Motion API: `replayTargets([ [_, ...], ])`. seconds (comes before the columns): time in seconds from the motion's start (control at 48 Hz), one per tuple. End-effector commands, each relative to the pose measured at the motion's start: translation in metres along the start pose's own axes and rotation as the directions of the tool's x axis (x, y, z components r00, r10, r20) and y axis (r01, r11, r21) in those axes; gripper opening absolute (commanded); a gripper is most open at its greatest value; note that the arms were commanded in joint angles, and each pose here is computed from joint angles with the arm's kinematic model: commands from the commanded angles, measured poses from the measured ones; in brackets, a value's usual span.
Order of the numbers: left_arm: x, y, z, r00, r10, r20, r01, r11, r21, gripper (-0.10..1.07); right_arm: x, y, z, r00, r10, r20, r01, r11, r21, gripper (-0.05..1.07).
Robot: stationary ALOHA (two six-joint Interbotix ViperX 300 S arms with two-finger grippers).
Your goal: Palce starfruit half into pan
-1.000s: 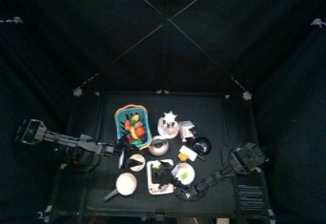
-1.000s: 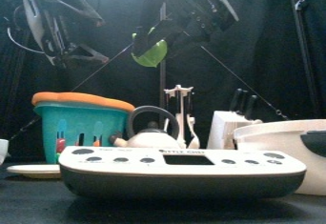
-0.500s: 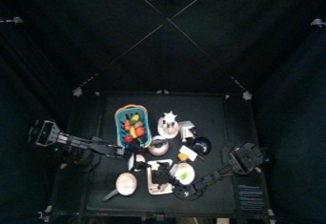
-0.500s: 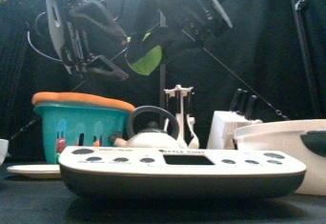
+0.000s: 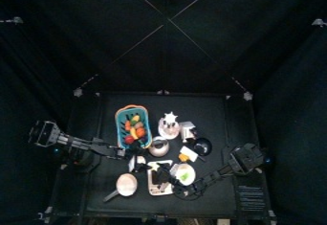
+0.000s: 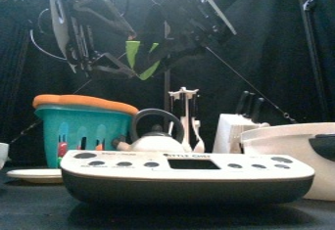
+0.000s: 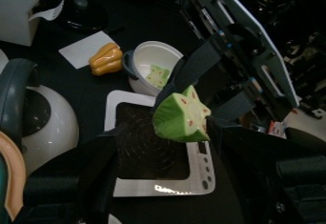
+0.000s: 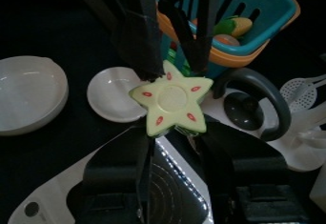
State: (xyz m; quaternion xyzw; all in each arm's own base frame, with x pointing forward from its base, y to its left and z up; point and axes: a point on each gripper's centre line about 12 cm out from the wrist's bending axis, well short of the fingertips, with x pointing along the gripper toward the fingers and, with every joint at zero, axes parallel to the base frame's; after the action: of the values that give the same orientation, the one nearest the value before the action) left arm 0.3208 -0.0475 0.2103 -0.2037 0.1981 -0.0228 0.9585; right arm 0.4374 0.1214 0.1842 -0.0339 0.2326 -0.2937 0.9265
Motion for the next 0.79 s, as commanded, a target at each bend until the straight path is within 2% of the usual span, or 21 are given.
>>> replayTargets([
  [0.0, -0.006, -0.001, 0.009, 0.999, -0.004, 0.037, 0.005, 1.0, -0.018, 0.98, -0.003, -0.002, 0.014, 1.0, 0.005, 0.02, -0.005, 1.0, 0.031, 0.58],
  [0.25, -0.02, 0.008, 0.004, 0.999, 0.01, 0.048, -0.009, 0.999, -0.032, 0.98, -0.002, 0.001, 0.011, 1.0, 0.025, 0.003, -0.025, 0.999, 0.041, 0.59],
  [0.375, -0.017, 0.006, 0.002, 0.999, 0.006, 0.039, -0.004, 1.0, -0.031, 0.98, 0.001, 0.002, 0.015, 0.999, 0.041, 0.006, -0.041, 0.998, 0.046, 0.61],
  [0.562, -0.006, 0.002, 0.002, 1.0, 0.003, 0.024, -0.002, 1.0, -0.028, 0.98, 0.007, 0.001, 0.015, 0.999, 0.039, 0.002, -0.039, 0.998, 0.048, 0.69],
  [0.771, -0.012, 0.004, 0.002, 0.999, 0.006, 0.032, -0.004, 0.999, -0.032, 0.98, 0.01, 0.004, 0.014, 0.999, 0.053, 0.002, -0.053, 0.998, 0.043, 0.72],
])
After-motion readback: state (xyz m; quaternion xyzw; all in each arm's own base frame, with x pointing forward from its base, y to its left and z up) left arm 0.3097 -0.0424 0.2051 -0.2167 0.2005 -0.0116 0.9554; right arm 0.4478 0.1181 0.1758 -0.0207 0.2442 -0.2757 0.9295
